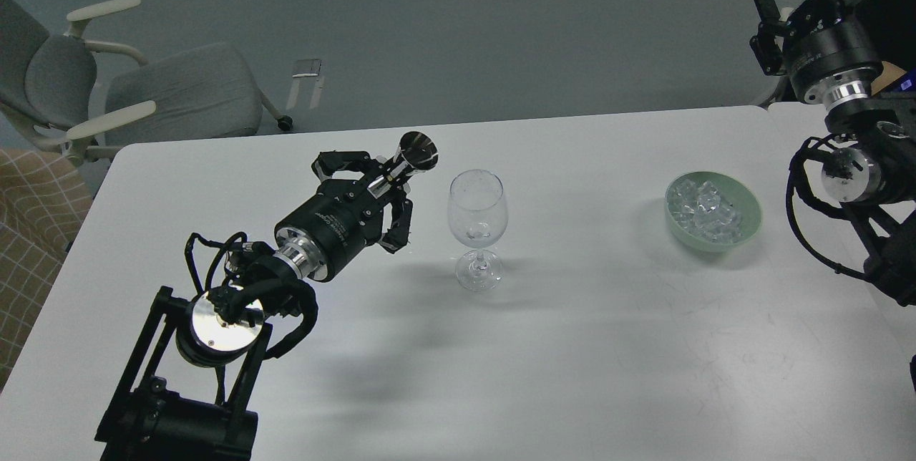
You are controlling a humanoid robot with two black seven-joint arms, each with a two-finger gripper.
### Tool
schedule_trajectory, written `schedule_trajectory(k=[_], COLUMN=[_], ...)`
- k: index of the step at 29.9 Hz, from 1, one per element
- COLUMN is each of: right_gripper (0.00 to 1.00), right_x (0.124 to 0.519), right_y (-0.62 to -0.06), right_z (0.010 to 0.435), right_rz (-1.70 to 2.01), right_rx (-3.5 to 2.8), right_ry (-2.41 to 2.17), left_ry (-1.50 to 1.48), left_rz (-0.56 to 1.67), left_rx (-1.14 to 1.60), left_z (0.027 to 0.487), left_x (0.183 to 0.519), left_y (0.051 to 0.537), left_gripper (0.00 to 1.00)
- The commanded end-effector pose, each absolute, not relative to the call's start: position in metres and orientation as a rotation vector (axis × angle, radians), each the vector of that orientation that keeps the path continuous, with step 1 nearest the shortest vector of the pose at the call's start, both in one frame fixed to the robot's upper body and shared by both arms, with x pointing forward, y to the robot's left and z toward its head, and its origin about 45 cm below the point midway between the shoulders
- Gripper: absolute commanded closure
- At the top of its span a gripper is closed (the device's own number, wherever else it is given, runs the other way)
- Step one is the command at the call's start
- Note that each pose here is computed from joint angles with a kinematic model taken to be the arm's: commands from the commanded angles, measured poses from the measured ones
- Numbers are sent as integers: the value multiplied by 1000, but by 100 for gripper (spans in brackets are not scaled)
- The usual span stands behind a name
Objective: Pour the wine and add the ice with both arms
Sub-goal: 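Carry the jigger with the left gripper over the wine glass, then tilt the jigger over the wine glass rim to pour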
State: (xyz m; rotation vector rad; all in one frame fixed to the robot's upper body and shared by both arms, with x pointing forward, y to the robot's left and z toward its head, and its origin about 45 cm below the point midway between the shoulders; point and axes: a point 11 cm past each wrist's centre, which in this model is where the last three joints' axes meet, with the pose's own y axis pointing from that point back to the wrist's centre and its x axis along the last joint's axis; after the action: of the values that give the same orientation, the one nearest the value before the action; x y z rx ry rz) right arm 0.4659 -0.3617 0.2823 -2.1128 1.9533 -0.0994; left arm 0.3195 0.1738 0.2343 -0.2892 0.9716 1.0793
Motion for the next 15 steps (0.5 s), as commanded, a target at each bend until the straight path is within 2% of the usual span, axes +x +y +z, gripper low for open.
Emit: schedule_trajectory(k=[1, 15], right_gripper=[0, 0], right_x=[466, 464], right_y=[-360, -362], right_z=[280, 280], right_rz=[-92, -95], right_rx=[-2114, -2115], right_ry=[1952, 1953], left_ry=[952, 862], left_rz=[1077, 1088], left_rx=[-266, -178], left_z=[234, 230], left_x=[319, 317], left_y=[169, 156], left_gripper=[100, 100])
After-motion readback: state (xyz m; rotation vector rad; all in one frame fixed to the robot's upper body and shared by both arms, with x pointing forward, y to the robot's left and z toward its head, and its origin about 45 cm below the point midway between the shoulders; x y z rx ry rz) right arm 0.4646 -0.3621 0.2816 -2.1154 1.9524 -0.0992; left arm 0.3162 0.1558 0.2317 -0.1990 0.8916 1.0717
